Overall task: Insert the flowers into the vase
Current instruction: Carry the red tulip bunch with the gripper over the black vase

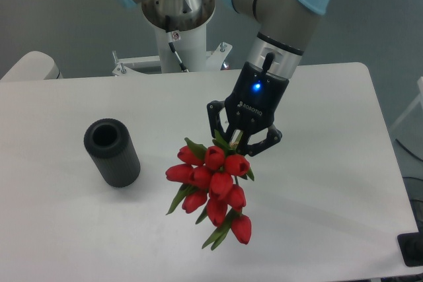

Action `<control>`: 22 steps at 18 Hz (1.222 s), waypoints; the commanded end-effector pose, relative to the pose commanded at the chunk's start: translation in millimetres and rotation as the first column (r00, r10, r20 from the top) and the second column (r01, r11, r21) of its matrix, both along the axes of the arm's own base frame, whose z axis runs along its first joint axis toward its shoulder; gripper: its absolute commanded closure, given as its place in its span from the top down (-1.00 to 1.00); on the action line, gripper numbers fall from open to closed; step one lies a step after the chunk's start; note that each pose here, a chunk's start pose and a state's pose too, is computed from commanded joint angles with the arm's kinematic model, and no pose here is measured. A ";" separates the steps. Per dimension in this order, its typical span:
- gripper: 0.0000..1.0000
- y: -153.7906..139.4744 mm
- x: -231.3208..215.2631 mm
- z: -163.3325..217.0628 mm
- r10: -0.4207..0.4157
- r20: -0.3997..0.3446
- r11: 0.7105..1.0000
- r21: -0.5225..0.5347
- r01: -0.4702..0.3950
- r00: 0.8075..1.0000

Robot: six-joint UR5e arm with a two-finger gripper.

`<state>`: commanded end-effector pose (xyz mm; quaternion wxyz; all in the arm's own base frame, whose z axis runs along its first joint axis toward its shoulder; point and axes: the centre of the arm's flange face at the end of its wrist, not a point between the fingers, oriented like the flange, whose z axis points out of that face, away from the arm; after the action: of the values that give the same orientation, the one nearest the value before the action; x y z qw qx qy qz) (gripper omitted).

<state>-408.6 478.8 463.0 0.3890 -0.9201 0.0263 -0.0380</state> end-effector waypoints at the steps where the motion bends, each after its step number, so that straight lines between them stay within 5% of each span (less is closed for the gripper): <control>1: -0.70 3.8 4.2 -1.9 0.004 0.013 1.000 -0.002 -0.004 1.000; 9: -0.70 11.9 10.3 6.0 0.031 0.040 1.000 0.004 -0.031 0.999; 16: -0.70 38.2 64.4 38.0 -0.135 0.141 0.974 0.200 0.105 0.981; 22: -0.74 61.9 119.0 36.1 -0.311 0.190 0.907 0.351 0.232 0.931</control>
<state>-289.6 540.7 499.1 0.5253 -0.8196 0.1135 -0.1989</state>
